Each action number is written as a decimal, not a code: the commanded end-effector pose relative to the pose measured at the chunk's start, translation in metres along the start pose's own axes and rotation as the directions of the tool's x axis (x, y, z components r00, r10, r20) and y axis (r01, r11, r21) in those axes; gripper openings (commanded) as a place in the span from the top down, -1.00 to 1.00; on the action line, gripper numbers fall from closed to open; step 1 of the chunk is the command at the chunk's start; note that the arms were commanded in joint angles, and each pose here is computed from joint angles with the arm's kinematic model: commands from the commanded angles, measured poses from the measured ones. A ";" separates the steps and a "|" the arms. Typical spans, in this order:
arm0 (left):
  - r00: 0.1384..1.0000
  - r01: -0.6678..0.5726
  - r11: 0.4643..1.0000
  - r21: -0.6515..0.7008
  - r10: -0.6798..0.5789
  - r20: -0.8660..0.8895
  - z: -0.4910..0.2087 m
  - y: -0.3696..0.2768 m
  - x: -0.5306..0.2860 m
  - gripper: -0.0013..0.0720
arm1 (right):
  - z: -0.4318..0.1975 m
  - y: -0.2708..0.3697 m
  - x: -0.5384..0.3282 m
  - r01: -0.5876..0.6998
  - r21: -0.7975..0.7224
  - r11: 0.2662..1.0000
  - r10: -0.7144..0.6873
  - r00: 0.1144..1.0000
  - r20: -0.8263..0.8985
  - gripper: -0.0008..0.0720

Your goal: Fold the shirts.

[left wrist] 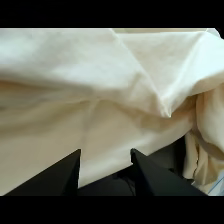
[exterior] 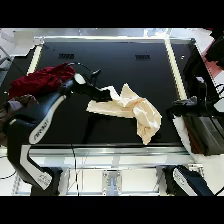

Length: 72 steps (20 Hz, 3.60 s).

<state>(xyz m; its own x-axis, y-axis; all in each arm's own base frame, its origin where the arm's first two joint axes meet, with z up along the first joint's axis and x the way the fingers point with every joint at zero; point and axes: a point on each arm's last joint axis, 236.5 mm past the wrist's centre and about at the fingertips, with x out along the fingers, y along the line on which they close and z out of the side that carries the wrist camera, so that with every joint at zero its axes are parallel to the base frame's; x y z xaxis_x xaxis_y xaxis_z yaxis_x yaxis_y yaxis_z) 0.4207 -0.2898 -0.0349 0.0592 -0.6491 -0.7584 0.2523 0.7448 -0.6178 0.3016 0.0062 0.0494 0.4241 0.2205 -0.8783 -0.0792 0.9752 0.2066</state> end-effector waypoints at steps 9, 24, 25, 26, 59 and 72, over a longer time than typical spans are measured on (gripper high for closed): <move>0.979 -0.159 0.966 -0.206 0.181 0.091 -0.096 0.097 -0.048 0.04 | -0.025 0.012 0.011 -0.059 0.040 0.997 0.062 0.995 -0.073 0.06; 0.949 0.074 0.850 -0.521 0.100 0.299 -0.069 0.105 -0.023 0.02 | -0.014 0.022 -0.031 -0.032 0.085 0.996 0.025 0.997 0.073 0.06; 0.950 0.069 0.853 -0.517 0.103 0.296 -0.070 0.105 -0.022 0.02 | -0.015 0.017 -0.034 -0.002 0.074 0.997 -0.004 0.997 0.076 0.06; 0.950 0.068 0.853 -0.517 0.103 0.296 -0.070 0.105 -0.022 0.02 | -0.017 0.011 -0.038 0.029 0.073 0.997 -0.035 0.996 0.081 0.05; 0.911 0.318 0.673 -0.668 -0.022 0.412 -0.043 0.100 -0.022 0.93 | 0.020 -0.002 0.105 -0.160 0.217 0.963 0.144 0.985 0.091 0.94; 0.280 0.054 0.965 0.257 -0.261 0.924 0.001 -0.095 -0.400 0.94 | 0.081 0.067 -0.229 0.164 -0.180 0.970 -0.020 0.789 0.614 0.94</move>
<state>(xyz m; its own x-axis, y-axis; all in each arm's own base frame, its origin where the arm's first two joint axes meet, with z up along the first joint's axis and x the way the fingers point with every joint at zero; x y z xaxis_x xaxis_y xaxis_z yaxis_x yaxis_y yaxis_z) 0.4300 -0.1321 0.2200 0.7984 -0.5996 -0.0555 0.3342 0.5180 -0.7874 0.3205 0.0180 0.2121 0.7873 0.2055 -0.5814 -0.1824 0.9782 0.0989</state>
